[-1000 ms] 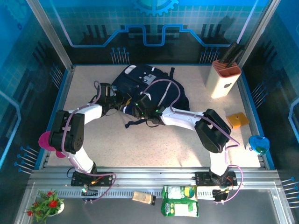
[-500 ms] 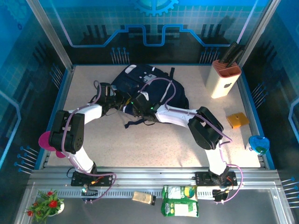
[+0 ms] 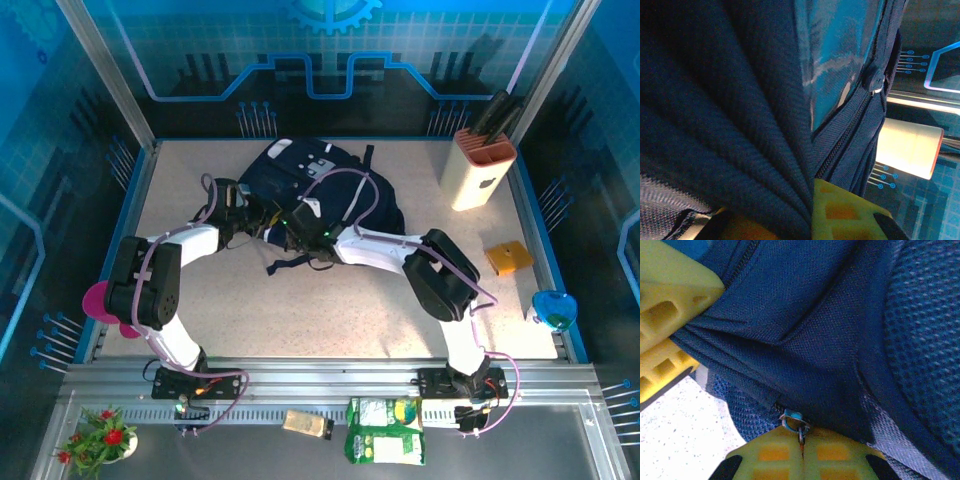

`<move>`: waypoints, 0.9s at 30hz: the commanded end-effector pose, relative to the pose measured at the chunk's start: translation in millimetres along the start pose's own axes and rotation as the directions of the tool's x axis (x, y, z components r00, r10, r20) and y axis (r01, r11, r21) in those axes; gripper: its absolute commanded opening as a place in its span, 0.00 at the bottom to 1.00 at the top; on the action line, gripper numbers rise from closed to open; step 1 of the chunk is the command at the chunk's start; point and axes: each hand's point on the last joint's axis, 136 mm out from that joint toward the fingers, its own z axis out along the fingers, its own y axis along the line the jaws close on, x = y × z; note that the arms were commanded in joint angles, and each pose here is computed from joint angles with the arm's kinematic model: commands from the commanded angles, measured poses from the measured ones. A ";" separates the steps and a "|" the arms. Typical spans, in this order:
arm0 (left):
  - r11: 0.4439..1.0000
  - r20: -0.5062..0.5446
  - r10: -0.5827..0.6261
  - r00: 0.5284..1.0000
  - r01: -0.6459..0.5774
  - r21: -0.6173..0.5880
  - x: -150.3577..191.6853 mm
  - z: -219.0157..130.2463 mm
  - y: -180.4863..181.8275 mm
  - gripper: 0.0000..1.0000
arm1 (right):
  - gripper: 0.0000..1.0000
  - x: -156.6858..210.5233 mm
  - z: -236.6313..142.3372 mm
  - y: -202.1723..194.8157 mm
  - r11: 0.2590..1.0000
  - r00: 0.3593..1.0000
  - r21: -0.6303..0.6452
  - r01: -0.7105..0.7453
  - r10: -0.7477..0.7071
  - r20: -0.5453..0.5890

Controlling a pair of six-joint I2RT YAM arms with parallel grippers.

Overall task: Pack the student bag
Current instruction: Zip the student bag at the top-center of the table.

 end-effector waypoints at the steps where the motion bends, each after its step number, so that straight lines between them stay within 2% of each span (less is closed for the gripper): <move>1: 0.998 -0.051 0.028 0.998 -0.025 0.055 6.3 -14.6 -17.2 0.06 | 0.01 1.0 -14.4 -45.9 0.994 1.000 0.109 0.006 -0.008 0.018; 8: 0.999 -0.020 0.026 0.999 -0.025 0.035 -8.0 -19.9 -11.7 0.05 | 0.01 26.1 -46.8 -101.0 0.971 0.999 0.235 0.037 -0.041 0.012; 17: 0.999 -0.009 0.025 1.000 -0.025 0.027 -17.9 -15.4 -11.8 0.05 | 0.01 29.4 -80.2 -158.0 0.917 0.996 0.396 0.055 -0.075 0.037; 23: 0.999 0.003 0.030 1.000 -0.030 0.033 -27.8 -10.8 -18.6 0.05 | 0.01 16.4 -95.6 -178.0 0.904 0.996 0.427 0.022 -0.058 0.074; 27: 0.999 0.009 0.033 0.999 -0.033 0.026 -34.5 -8.5 -17.9 0.07 | 0.01 -1.6 -98.4 -167.2 0.923 0.989 0.379 0.062 -0.108 0.099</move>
